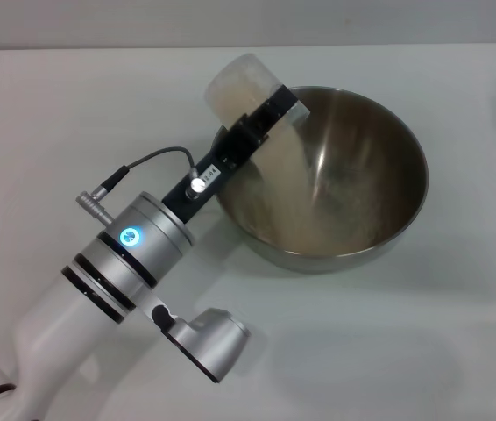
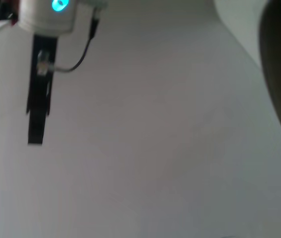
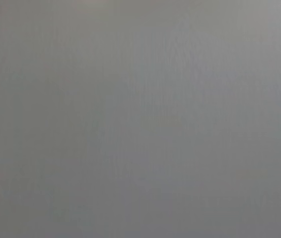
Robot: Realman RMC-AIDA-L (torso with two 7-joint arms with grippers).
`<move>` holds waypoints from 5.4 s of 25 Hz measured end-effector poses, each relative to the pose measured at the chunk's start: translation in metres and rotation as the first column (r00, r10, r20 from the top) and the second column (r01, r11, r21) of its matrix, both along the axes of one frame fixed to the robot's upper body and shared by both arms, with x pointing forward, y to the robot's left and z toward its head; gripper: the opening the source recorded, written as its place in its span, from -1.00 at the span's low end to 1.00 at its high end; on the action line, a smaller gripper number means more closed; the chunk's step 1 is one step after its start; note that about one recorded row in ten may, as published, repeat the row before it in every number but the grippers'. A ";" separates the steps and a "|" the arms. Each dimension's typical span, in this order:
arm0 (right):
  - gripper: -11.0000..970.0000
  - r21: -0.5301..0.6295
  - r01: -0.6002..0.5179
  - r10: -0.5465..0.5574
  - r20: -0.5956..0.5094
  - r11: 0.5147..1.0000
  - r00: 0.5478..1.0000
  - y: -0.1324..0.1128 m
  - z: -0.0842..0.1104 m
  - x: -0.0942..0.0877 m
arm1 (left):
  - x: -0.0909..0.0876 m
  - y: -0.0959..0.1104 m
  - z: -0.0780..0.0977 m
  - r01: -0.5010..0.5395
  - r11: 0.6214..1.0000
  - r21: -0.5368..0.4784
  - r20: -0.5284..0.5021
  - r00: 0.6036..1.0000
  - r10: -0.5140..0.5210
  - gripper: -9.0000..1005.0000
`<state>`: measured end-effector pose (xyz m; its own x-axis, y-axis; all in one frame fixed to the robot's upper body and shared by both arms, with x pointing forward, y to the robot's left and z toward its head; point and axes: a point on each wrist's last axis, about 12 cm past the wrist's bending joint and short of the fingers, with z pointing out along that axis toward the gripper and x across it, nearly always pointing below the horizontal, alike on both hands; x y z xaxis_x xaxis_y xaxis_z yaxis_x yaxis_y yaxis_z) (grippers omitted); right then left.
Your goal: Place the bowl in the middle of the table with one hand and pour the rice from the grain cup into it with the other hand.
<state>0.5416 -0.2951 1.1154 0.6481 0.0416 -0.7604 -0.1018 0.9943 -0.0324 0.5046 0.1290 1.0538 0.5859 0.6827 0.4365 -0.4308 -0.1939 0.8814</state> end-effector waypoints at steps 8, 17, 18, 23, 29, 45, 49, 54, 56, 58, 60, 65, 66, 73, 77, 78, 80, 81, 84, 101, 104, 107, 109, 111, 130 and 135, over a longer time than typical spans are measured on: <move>0.17 0.000 -0.002 0.002 0.005 1.000 1.000 0.000 0.000 0.000 | 0.005 0.001 0.000 -0.042 0.995 0.094 0.070 0.997 0.035 -0.93; 0.18 -0.001 -0.001 0.001 0.004 1.000 1.000 0.000 0.000 -0.001 | 0.003 -0.004 -0.005 -0.034 0.995 0.092 0.001 0.999 0.034 -0.93; 0.18 -0.002 0.000 0.000 0.004 1.000 1.000 0.000 0.000 -0.001 | 0.005 -0.003 -0.003 -0.048 0.996 0.079 0.004 0.999 0.048 -0.93; 0.18 -0.002 0.001 -0.001 -0.001 1.000 1.000 0.000 -0.001 -0.001 | -0.004 -0.008 -0.008 0.001 0.996 0.087 -0.019 1.000 0.001 -0.93; 0.19 -0.005 0.002 -0.002 -0.005 1.000 1.000 0.000 -0.001 0.000 | 0.001 -0.004 0.008 -0.033 0.981 -0.190 -0.144 0.990 0.006 -0.93; 0.21 -0.010 -0.005 0.005 -0.012 1.000 1.000 0.002 0.001 0.005 | 0.050 0.076 -0.005 -0.634 0.101 -0.766 -0.617 0.683 -0.390 -0.93; 0.21 -0.010 -0.006 0.006 -0.013 1.000 1.000 0.002 0.001 0.006 | 0.051 0.088 -0.019 -0.714 0.029 -0.699 -0.649 0.618 -0.443 -0.93; 0.22 -0.010 -0.007 0.006 -0.018 1.000 1.000 0.002 0.001 0.007 | 0.050 0.089 -0.027 -0.764 0.009 -0.646 -0.678 0.568 -0.467 -0.93; 0.22 -0.010 -0.007 0.006 -0.019 1.000 1.000 0.003 0.001 0.007 | 0.049 0.089 -0.031 -0.784 0.007 -0.621 -0.693 0.545 -0.472 -0.93; 0.22 -0.010 -0.007 0.006 -0.019 1.000 1.000 0.002 0.001 0.007 | 0.049 0.089 -0.033 -0.796 0.006 -0.605 -0.702 0.530 -0.477 -0.93; 0.22 -0.010 -0.007 0.007 -0.018 1.000 1.000 0.003 0.001 0.007 | 0.048 0.089 -0.036 -0.811 -0.003 -0.585 -0.707 0.512 -0.488 -0.93; 0.23 -0.010 -0.007 0.007 -0.019 1.000 1.000 0.003 0.001 0.007 | 0.047 0.090 -0.038 -0.820 -0.016 -0.572 -0.705 0.502 -0.500 -0.93; 0.23 -0.010 -0.006 0.006 -0.020 1.000 1.000 0.002 0.000 0.007 | 0.046 0.090 -0.040 -0.828 -0.023 -0.560 -0.708 0.493 -0.506 -0.93; 0.24 -0.010 -0.001 0.001 -0.024 1.000 1.000 0.001 -0.001 0.005 | 0.045 0.093 -0.043 -0.850 -0.088 -0.519 -0.678 0.472 -0.564 -0.92; 0.24 -0.013 0.002 -0.003 -0.027 1.000 1.000 0.000 -0.002 0.004 | 0.041 0.096 -0.045 -0.854 -0.115 -0.507 -0.666 0.473 -0.576 -0.92; 0.24 -0.014 0.003 -0.004 -0.028 1.000 1.000 -0.001 -0.003 0.003 | 0.039 0.096 -0.046 -0.854 -0.118 -0.506 -0.666 0.474 -0.576 -0.76; 0.24 -0.015 0.005 -0.005 -0.029 1.000 1.000 -0.001 -0.003 0.003 | 0.037 0.098 -0.047 -0.855 -0.124 -0.503 -0.665 0.474 -0.578 -0.52; 0.25 -0.015 0.005 -0.005 -0.029 1.000 1.000 -0.001 -0.003 0.003 | 0.035 0.098 -0.048 -0.856 -0.126 -0.501 -0.664 0.474 -0.578 -0.45; 0.25 -0.016 0.005 -0.006 -0.030 1.000 1.000 -0.001 -0.003 0.003 | 0.031 0.098 -0.049 -0.858 -0.121 -0.500 -0.664 0.469 -0.582 -0.23; 0.27 -0.019 0.068 -0.071 -0.238 0.997 0.969 -0.012 -0.044 -0.020 | -0.019 0.125 -0.029 -0.620 -0.227 -0.751 -0.414 0.710 -0.569 0.68; 0.27 0.007 0.061 -0.055 -0.351 0.998 0.935 -0.015 -0.061 -0.026 | -0.017 0.124 -0.025 -0.601 -0.228 -0.766 -0.395 0.719 -0.572 0.72; 0.27 0.044 0.035 -0.012 -0.441 0.998 0.897 -0.016 -0.074 -0.029 | -0.015 0.123 -0.022 -0.587 -0.223 -0.778 -0.380 0.723 -0.577 0.72; 0.28 0.047 0.032 -0.006 -0.478 0.998 0.878 -0.017 -0.079 -0.030 | -0.014 0.123 -0.021 -0.581 -0.220 -0.784 -0.375 0.725 -0.578 0.72; 0.28 0.040 0.035 -0.010 -0.501 0.999 0.865 -0.019 -0.082 -0.030 | -0.013 0.122 -0.021 -0.581 -0.210 -0.787 -0.377 0.721 -0.581 0.72; 0.48 0.044 0.064 -0.033 -0.504 0.997 0.863 -0.017 -0.074 -0.007 | -0.010 0.124 -0.022 -0.581 -0.178 -0.794 -0.401 0.721 -0.565 0.72; 0.48 0.053 0.070 -0.034 -0.496 0.996 0.868 -0.017 -0.072 -0.006 | -0.011 0.127 -0.019 -0.551 -0.172 -0.817 -0.382 0.740 -0.554 0.72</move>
<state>0.5359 -0.3117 1.0436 0.1911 0.0804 -0.9783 -0.0350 0.9966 0.0751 0.4936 0.2564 1.0347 0.2264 -0.0862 -0.9702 0.1287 0.9900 -0.0580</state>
